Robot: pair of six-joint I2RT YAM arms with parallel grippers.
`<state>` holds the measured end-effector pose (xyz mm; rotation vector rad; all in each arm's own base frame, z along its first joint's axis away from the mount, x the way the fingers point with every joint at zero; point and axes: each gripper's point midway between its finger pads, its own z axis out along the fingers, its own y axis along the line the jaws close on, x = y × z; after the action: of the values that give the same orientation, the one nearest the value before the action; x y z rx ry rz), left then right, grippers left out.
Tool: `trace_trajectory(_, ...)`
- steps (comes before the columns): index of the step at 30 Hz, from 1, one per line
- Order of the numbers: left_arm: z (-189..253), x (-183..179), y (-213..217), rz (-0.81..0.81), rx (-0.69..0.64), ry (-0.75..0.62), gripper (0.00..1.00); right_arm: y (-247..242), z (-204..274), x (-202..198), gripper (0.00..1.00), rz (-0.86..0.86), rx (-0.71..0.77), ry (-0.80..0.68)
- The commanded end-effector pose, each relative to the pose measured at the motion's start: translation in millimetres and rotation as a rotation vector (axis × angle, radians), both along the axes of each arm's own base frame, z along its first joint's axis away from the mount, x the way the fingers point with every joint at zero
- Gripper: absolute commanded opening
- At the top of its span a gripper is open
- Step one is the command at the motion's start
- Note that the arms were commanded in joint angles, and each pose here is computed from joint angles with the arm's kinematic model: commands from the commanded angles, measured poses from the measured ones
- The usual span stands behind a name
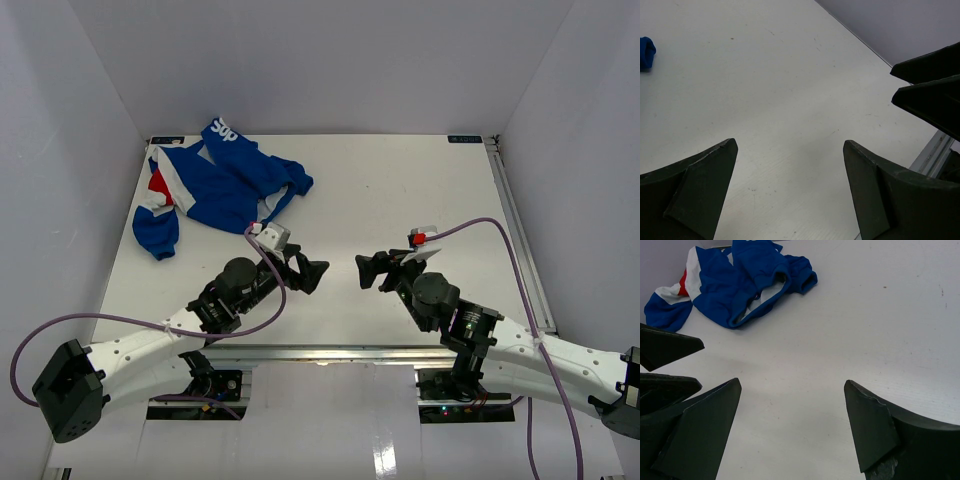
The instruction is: Zip up the jacket
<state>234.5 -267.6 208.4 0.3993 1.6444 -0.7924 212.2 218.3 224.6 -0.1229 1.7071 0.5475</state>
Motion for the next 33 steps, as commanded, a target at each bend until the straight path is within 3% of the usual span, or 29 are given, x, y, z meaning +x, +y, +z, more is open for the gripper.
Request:
trace_trajectory(1, 3, -1, 2, 0.007, -0.015, -0.007, 0.97, -4, 19, 2, 0.9, -0.026, 0.074, -0.033)
trace_trajectory(6, 4, 4, 9, 0.062, -0.04, 0.0, 0.98, -6, 19, 2, 0.9, -0.036, 0.084, -0.034)
trace_trajectory(7, 4, 13, 17, 0.134, -0.039, 0.009, 0.98, -6, 19, 2, 0.9, -0.038, 0.083, -0.034)
trace_trajectory(13, -22, 72, 79, 0.537, -0.022, 0.265, 0.98, -7, 24, 1, 0.9, -0.032, 0.102, -0.04)
trace_trajectory(19, -42, 117, 132, 0.667, -0.148, 0.443, 0.94, -5, 31, -6, 0.9, 0.008, 0.146, -0.043)
trace_trajectory(22, -57, 137, 166, 0.774, -0.138, 0.48, 0.93, -5, 31, -7, 0.9, 0.018, 0.155, -0.043)
trace_trajectory(27, -95, 159, 183, 0.786, -0.104, 0.545, 0.96, 0, 35, -10, 0.9, 0.046, 0.169, -0.039)
trace_trajectory(33, -129, 184, 172, 0.744, -0.097, 0.569, 0.96, -1, 37, -12, 0.9, 0.059, 0.182, -0.041)
